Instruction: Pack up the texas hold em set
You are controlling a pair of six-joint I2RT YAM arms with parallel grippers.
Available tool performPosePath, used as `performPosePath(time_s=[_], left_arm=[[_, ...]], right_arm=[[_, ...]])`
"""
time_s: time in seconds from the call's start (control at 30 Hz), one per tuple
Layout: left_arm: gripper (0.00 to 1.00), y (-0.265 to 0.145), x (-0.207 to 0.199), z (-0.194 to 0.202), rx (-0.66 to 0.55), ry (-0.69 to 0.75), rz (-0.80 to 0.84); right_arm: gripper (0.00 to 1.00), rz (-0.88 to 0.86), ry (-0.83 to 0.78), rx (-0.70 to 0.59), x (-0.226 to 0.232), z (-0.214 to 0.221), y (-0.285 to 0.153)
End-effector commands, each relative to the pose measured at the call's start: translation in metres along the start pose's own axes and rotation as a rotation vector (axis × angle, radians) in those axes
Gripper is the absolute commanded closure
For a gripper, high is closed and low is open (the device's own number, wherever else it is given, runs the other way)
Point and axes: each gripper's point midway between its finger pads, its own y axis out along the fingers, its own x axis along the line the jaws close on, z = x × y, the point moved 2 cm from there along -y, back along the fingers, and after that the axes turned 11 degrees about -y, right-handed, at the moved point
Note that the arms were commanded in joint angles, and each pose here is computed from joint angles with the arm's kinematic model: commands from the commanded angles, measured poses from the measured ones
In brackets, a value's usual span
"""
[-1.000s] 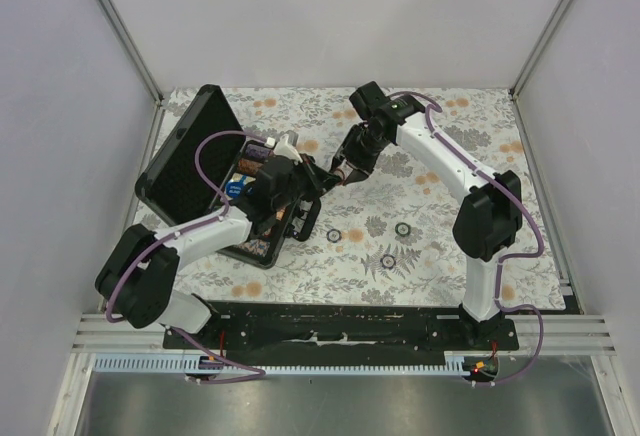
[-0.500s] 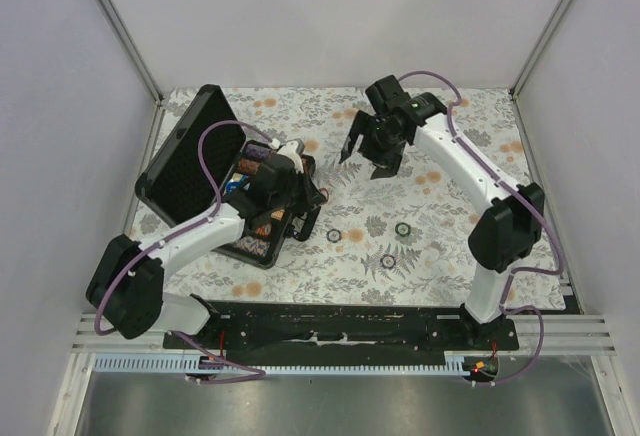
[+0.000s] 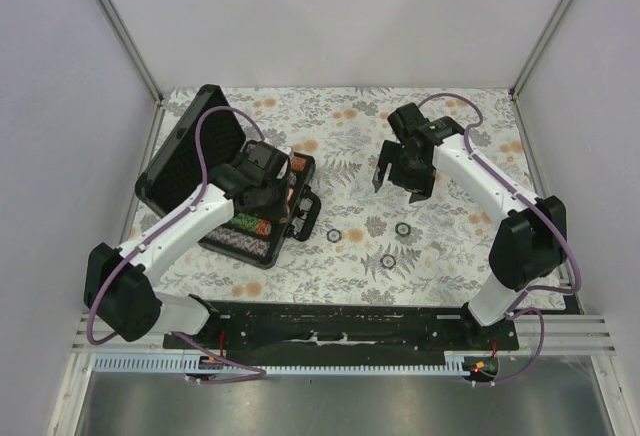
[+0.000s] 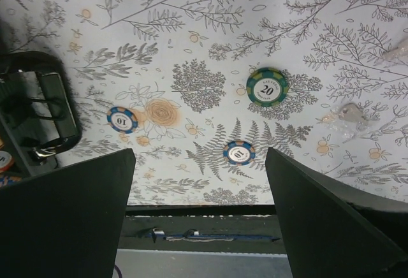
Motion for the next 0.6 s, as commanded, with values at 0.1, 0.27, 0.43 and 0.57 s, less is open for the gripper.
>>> performPosePath(time_s=[0.1, 0.27, 0.43, 0.57], left_arm=[[0.98, -0.006, 0.029, 0.017, 0.109, 0.107, -0.133], [0.98, 0.003, 0.034, 0.017, 0.126, 0.11, -0.175], [0.98, 0.013, 0.047, 0.022, 0.165, 0.116, -0.239], [0.98, 0.019, 0.053, 0.016, 0.154, 0.117, -0.272]], right_arm=[[0.1, -0.014, -0.001, -0.019, -0.004, 0.005, 0.002], [0.1, -0.016, -0.003, -0.014, -0.004, 0.006, 0.003], [0.1, -0.02, 0.0, -0.007, -0.004, 0.008, 0.003], [0.1, -0.024, -0.003, 0.003, -0.003, 0.01, 0.005]])
